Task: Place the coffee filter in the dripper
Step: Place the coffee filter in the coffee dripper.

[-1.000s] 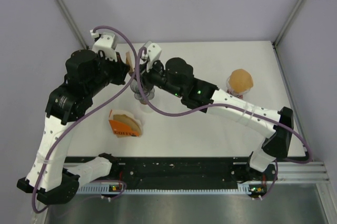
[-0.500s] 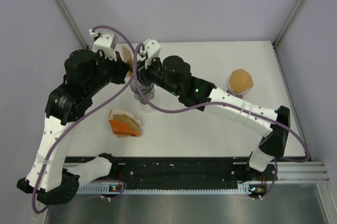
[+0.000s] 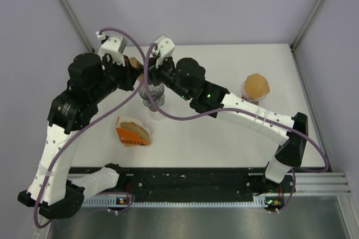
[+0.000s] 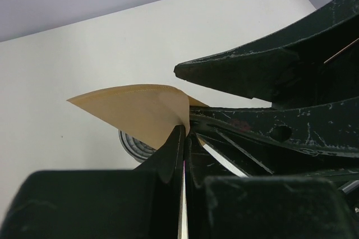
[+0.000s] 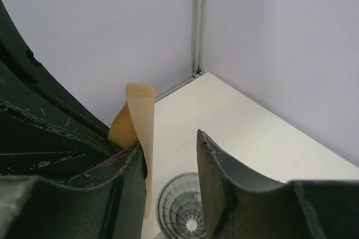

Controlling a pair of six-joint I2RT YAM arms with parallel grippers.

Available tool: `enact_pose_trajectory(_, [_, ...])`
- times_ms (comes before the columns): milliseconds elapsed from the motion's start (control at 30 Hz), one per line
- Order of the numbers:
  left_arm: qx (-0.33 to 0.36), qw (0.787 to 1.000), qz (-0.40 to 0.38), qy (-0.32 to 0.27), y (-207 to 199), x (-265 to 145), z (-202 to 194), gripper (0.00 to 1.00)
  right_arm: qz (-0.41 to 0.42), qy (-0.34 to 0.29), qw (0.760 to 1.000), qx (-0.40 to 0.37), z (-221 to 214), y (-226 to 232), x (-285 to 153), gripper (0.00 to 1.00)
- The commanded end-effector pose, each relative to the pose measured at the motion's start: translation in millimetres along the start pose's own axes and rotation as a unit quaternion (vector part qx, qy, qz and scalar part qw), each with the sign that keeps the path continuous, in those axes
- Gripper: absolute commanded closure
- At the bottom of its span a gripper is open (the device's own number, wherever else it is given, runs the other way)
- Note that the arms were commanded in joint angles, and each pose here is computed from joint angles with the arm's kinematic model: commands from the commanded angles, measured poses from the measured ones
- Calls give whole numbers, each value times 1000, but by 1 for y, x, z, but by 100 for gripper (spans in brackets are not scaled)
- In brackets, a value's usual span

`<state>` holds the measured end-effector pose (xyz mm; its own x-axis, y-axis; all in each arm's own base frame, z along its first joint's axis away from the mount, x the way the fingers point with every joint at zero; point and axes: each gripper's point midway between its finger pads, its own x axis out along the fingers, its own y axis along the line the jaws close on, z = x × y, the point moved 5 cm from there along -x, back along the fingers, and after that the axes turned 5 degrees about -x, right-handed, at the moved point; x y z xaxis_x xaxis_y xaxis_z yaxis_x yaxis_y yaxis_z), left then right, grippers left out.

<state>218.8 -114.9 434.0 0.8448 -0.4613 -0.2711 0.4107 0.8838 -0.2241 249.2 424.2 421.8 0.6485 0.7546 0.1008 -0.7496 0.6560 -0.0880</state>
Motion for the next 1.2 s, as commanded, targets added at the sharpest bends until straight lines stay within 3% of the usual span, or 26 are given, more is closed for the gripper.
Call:
enact_pose_trajectory(0, [8,999,-21,-36,-7,-7,17,100,15,-25,1000,11,5,3,5,61])
enact_pose_trajectory(133, [11,999,-24,-46,-9,-8,23,100,15,-15,999,36,-6,1,8,62])
enact_pose_trajectory(200, [12,999,-23,-47,-9,-8,24,100,10,-10,999,40,-13,0,10,67])
enact_pose_trajectory(300, [13,999,-18,-46,-8,-9,24,100,-12,2,999,44,-21,-7,11,80])
enact_pose_trajectory(367, [20,999,-10,-48,-5,-10,24,100,-23,5,999,48,-23,-13,10,99])
enact_pose_trajectory(400, [23,999,-1,-49,-3,-11,25,100,-34,7,998,47,-23,-16,10,100])
enact_pose_trajectory(567, [87,992,85,-35,25,-9,22,100,-125,9,991,48,-16,-43,-2,100])
enact_pose_trajectory(767, [133,984,112,-26,36,-11,19,100,-203,-1,979,34,-5,-73,-17,100])
enact_pose_trajectory(967, [149,982,113,-20,39,-7,12,100,-192,-2,980,49,-4,-68,-10,100])
enact_pose_trajectory(1067, [123,990,69,-25,27,0,9,100,-164,-7,984,70,-2,-53,6,100])
enact_pose_trajectory(1167, [87,995,44,-28,17,9,12,84,-138,-11,986,90,0,-36,17,100])
